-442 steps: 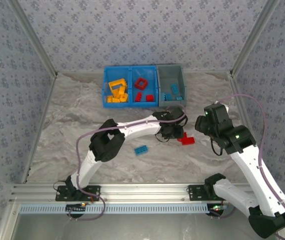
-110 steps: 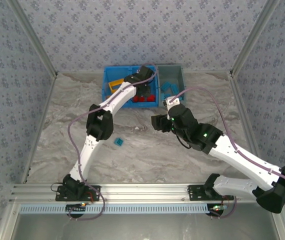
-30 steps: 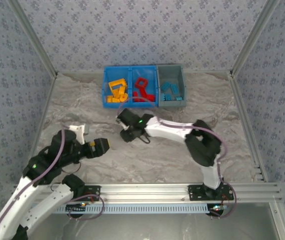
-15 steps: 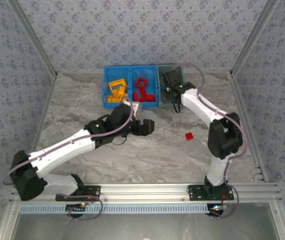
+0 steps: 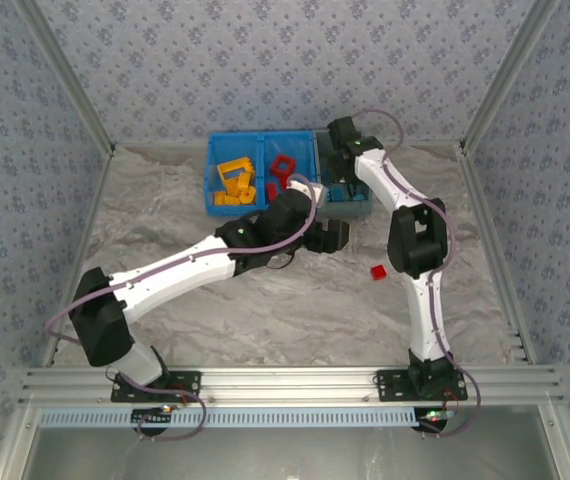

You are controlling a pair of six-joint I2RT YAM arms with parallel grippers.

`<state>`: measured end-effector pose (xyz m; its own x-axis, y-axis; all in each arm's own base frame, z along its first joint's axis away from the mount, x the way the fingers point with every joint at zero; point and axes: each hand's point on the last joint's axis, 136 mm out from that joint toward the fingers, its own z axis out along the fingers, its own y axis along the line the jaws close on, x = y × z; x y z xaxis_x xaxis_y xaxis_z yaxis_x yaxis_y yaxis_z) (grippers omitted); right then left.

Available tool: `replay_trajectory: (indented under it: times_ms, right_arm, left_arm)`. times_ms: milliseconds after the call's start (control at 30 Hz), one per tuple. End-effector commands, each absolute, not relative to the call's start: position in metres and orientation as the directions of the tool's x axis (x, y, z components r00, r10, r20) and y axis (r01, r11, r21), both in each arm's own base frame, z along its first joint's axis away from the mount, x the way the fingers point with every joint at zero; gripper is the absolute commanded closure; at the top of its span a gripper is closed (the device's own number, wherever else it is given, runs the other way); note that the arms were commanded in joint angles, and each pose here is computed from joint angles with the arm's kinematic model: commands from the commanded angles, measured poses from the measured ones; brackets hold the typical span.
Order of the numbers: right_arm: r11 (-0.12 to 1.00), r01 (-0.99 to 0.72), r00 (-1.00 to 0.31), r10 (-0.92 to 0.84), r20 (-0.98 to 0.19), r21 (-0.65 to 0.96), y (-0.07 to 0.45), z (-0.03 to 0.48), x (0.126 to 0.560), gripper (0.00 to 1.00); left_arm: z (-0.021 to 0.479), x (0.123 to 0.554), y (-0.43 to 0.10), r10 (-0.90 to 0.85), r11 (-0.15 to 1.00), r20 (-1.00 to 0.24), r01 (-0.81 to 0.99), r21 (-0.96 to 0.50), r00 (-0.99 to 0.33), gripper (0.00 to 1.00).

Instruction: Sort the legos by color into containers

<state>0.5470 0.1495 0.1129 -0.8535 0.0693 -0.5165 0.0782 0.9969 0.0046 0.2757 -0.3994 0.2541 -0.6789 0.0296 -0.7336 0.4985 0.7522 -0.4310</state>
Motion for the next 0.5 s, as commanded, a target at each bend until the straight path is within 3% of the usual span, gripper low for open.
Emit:
replay_trajectory:
  times_ms: [0, 167, 300, 467]
  right_arm:
    - [0.998, 0.069, -0.882, 0.066, -0.466, 0.010, 0.151, 0.101, 0.547, 0.62]
    - [0.997, 0.068, -0.889, 0.074, -0.453, 0.029, 0.150, 0.095, 0.552, 0.51]
    - [0.998, 0.047, -0.865, 0.063, -0.497, 0.045, 0.154, 0.122, 0.548, 0.41]
    - [0.997, 0.043, -0.809, 0.068, -0.584, 0.057, 0.151, 0.181, 0.532, 0.42]
  left_arm:
    - [0.268, 0.279, -0.411, 0.028, 0.746, -0.765, 0.522, -0.413, -0.644, 0.12]
    - [0.266, 0.275, -0.419, 0.049, 0.744, -0.766, 0.535, -0.400, -0.641, 0.12]
    - [0.262, 0.272, -0.419, 0.064, 0.749, -0.764, 0.536, -0.388, -0.642, 0.12]
    - [0.257, 0.266, -0.417, 0.084, 0.752, -0.758, 0.541, -0.378, -0.647, 0.12]
